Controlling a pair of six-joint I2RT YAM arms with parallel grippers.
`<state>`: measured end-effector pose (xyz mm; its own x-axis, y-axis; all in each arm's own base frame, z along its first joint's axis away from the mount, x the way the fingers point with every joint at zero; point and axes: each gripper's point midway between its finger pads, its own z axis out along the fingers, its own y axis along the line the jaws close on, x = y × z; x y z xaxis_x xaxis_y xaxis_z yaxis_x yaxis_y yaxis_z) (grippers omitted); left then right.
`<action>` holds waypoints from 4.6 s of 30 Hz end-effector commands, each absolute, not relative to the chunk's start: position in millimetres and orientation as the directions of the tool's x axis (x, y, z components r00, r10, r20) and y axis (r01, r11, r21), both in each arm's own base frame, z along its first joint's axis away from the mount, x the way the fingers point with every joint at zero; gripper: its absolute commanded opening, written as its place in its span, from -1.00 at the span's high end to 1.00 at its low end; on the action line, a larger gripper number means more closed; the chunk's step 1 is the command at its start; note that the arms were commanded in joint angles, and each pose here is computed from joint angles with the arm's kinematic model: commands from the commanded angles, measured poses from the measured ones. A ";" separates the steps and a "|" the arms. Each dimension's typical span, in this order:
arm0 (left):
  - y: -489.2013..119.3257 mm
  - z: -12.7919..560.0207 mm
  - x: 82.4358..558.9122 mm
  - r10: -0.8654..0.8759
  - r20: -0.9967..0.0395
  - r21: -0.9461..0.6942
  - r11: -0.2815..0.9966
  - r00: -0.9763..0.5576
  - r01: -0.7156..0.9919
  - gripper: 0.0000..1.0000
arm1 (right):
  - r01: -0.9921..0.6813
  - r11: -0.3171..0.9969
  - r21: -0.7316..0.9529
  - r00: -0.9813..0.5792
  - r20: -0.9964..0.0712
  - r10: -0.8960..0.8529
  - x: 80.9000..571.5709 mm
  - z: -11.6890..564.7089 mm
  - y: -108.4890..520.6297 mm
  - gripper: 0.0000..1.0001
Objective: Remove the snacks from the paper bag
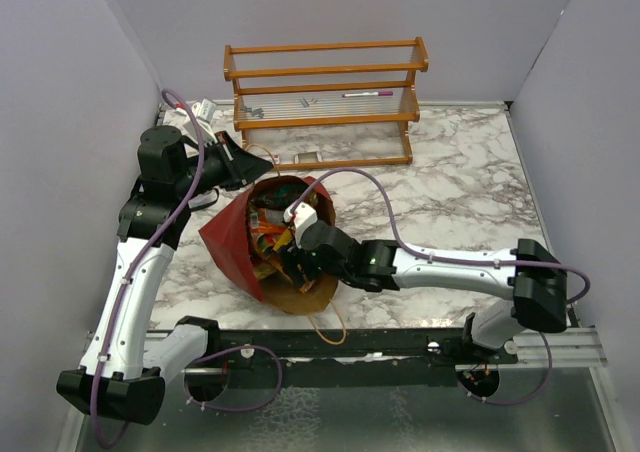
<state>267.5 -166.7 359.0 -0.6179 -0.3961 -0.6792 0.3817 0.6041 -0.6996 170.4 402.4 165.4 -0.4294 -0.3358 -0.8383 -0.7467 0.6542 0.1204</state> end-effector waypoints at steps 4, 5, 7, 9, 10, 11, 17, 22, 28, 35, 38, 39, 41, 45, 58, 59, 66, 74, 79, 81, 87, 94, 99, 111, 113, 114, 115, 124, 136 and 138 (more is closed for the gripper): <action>-172.4 383.6 264.5 -0.415 -0.700 -0.701 0.552 -0.582 0.451 1.00 | -0.689 0.721 0.073 -0.464 -0.808 -0.362 184.1 126.2 409.4 -0.25; -172.3 383.5 264.1 -0.418 -0.698 -0.704 0.550 -0.581 0.450 1.00 | -0.684 0.726 0.069 -0.469 -0.804 -0.365 184.5 121.0 408.0 -0.23; -172.6 383.5 262.9 -0.420 -0.697 -0.706 0.547 -0.582 0.450 1.00 | -0.679 0.731 0.072 -0.478 -0.799 -0.366 184.0 114.5 408.2 -0.11; -172.6 383.7 262.2 -0.420 -0.697 -0.705 0.545 -0.581 0.453 1.00 | -0.675 0.733 0.090 -0.495 -0.791 -0.359 182.4 111.1 410.5 0.01; -172.6 384.0 262.0 -0.420 -0.698 -0.705 0.545 -0.581 0.453 1.00 | -0.679 0.727 0.099 -0.500 -0.788 -0.360 180.9 111.0 412.7 0.04; -172.4 384.4 261.8 -0.420 -0.699 -0.704 0.546 -0.579 0.455 1.00 | -0.684 0.722 0.106 -0.505 -0.783 -0.364 179.1 111.5 414.3 0.08; -172.1 380.9 261.9 -0.423 -0.699 -0.705 0.546 -0.577 0.453 1.00 | -0.683 0.712 0.164 -0.517 -0.797 -0.312 171.2 127.3 409.9 0.37; -172.6 379.9 261.8 -0.420 -0.698 -0.705 0.544 -0.579 0.455 1.00 | -0.704 0.674 0.225 -0.489 -0.841 -0.230 166.5 161.5 407.3 0.54; -171.4 380.9 262.6 -0.408 -0.708 -0.693 0.559 -0.576 0.455 1.00 | -0.743 0.597 0.302 -0.467 -0.873 -0.139 151.4 236.5 398.0 0.55; -168.6 383.1 259.6 -0.429 -0.710 -0.694 0.562 -0.559 0.450 1.00 | -0.674 0.689 0.266 -0.348 -0.937 0.022 161.0 315.2 314.1 0.54; -169.3 381.1 260.0 -0.428 -0.707 -0.697 0.559 -0.563 0.449 1.00 | -0.535 0.823 0.190 -0.245 -0.967 0.064 183.3 327.8 258.7 0.45; -170.1 380.9 259.4 -0.422 -0.708 -0.695 0.556 -0.566 0.455 1.00 | -0.481 0.863 0.151 -0.221 -0.974 0.048 190.6 326.0 244.3 0.44; -169.7 379.6 260.2 -0.414 -0.712 -0.689 0.564 -0.567 0.455 1.00 | -0.328 0.942 0.066 -0.205 -0.979 -0.003 204.9 315.2 215.1 0.44; -169.2 380.0 260.0 -0.413 -0.715 -0.686 0.568 -0.564 0.454 1.00 | -0.071 0.994 -0.085 -0.232 -0.968 -0.099 221.6 295.0 170.8 0.46; -169.7 375.3 264.5 -0.417 -0.701 -0.698 0.568 -0.579 0.436 1.00 | -0.108 0.992 -0.060 -0.751 -0.649 -0.121 379.8 127.5 117.5 0.47; -169.8 374.4 264.4 -0.414 -0.701 -0.697 0.569 -0.580 0.437 1.00 | -0.103 0.993 -0.061 -0.772 -0.624 -0.119 388.7 117.0 116.4 0.47; -169.3 374.1 261.0 -0.434 -0.693 -0.708 0.556 -0.575 0.435 1.00 | -0.082 0.997 -0.012 -0.833 -0.548 -0.075 431.2 74.8 108.2 0.47; -175.2 372.8 260.2 -0.441 -0.658 -0.743 0.514 -0.610 0.429 1.00 | -0.047 0.999 0.005 -0.854 -0.519 -0.038 445.4 51.1 95.1 0.46; -173.2 370.4 258.8 -0.462 -0.655 -0.747 0.514 -0.599 0.421 1.00 | -0.053 0.999 0.012 -0.867 -0.496 -0.040 443.5 34.4 96.7 0.43; -174.0 366.8 260.0 -0.463 -0.646 -0.754 0.510 -0.607 0.414 1.00 | -0.049 0.999 0.002 -0.871 -0.490 -0.042 445.9 31.2 95.6 0.42; -174.0 362.1 257.7 -0.469 -0.630 -0.767 0.504 -0.619 0.398 1.00 | -0.062 0.998 0.012 -0.877 -0.479 -0.049 446.1 36.3 98.5 0.19; -173.6 363.2 252.2 -0.464 -0.632 -0.765 0.503 -0.620 0.403 1.00 | -0.103 0.993 0.062 -0.829 -0.556 -0.051 418.3 95.2 100.5 -0.33; -173.6 362.8 255.0 -0.471 -0.632 -0.766 0.501 -0.615 0.403 1.00 | -0.216 0.951 0.220 -0.792 -0.609 -0.039 371.3 121.4 124.0 -0.54; -178.5 365.8 259.0 -0.467 -0.631 -0.770 0.472 -0.620 0.429 1.00 | -0.387 0.754 0.531 -0.805 -0.593 0.004 270.9 114.0 173.2 -0.99; -179.5 365.8 258.8 -0.464 -0.632 -0.770 0.466 -0.621 0.435 1.00 | -0.395 0.737 0.549 -0.799 -0.601 0.019 265.3 121.8 176.8 -0.99; -179.8 365.9 259.0 -0.463 -0.632 -0.770 0.465 -0.622 0.436 1.00 | -0.403 0.718 0.568 -0.799 -0.601 0.027 260.9 127.6 180.9 -0.99; -179.9 366.0 259.0 -0.462 -0.633 -0.769 0.464 -0.621 0.439 1.00 | -0.409 0.700 0.586 -0.799 -0.600 0.036 256.7 134.5 185.9 -0.99; -182.5 365.4 257.0 -0.451 -0.640 -0.766 0.448 -0.622 0.462 1.00 | -0.521 0.566 0.639 -0.746 -0.663 0.063 205.7 207.0 258.2 -0.99; -184.5 366.1 255.5 -0.454 -0.642 -0.766 0.427 -0.619 0.481 1.00 | -0.635 0.469 0.614 -0.670 -0.740 0.061 152.4 260.4 326.3 -0.99; -184.6 366.0 255.4 -0.457 -0.639 -0.768 0.423 -0.619 0.480 1.00 | -0.638 0.515 0.573 -0.645 -0.763 0.051 151.8 257.3 333.4 -0.99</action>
<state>259.2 -182.4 354.1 -0.6429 -0.4562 -0.6153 0.4265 0.4540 -0.7823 141.8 315.8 241.8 -0.7061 -0.0165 -0.7080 -0.6421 0.4365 0.6302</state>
